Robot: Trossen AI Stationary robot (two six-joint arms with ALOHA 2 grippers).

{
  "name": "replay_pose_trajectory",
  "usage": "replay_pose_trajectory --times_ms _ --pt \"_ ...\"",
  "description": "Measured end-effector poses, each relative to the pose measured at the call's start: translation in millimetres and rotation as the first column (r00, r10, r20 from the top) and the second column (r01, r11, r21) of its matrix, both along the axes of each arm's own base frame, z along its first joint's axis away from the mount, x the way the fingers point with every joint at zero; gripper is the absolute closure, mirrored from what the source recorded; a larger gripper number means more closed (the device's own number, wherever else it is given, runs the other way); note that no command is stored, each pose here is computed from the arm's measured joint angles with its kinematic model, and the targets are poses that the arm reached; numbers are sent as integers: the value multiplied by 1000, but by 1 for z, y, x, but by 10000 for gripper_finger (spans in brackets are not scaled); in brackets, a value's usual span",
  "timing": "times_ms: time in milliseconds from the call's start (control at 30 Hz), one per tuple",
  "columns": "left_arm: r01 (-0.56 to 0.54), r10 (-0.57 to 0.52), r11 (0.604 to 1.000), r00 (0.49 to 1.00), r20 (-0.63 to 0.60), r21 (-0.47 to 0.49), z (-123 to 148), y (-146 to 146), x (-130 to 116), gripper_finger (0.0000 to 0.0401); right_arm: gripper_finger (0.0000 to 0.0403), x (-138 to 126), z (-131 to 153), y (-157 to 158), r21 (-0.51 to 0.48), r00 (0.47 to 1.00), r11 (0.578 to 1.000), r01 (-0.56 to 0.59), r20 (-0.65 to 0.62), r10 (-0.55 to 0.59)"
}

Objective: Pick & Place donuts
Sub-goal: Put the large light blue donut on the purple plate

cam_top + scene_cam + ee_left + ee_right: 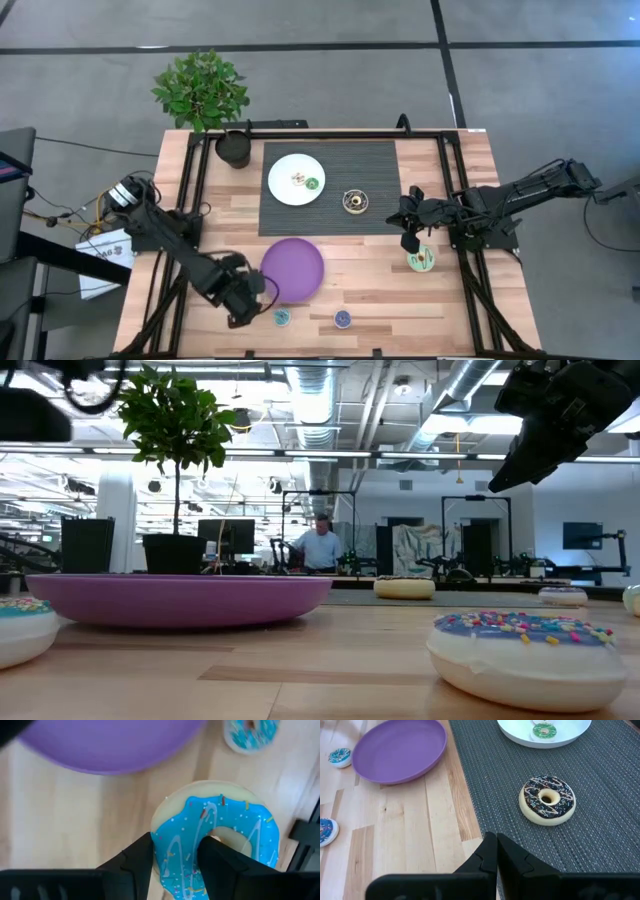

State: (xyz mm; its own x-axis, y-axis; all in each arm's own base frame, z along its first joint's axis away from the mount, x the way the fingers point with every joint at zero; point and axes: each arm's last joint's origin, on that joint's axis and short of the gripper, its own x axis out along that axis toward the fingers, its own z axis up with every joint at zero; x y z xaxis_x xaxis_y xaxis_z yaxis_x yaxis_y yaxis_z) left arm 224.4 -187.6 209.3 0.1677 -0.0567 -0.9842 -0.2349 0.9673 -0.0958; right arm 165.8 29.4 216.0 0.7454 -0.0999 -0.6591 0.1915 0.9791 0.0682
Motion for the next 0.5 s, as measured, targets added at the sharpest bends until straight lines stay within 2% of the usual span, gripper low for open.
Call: replay_pose_trajectory --times_ms 133,300,500 --pt "-52 52 999 998 24 7 11 23 14 264 403 0 0 0 0 1000 1000 1 0 -1" --pt "-39 37 999 997 68 23 14 55 39 264 403 0 0 0 1 1000 1000 1 0 -1" --pt "-147 142 989 981 134 30 15 107 66 264 403 0 0 0 2 1000 1000 1 1 -1"
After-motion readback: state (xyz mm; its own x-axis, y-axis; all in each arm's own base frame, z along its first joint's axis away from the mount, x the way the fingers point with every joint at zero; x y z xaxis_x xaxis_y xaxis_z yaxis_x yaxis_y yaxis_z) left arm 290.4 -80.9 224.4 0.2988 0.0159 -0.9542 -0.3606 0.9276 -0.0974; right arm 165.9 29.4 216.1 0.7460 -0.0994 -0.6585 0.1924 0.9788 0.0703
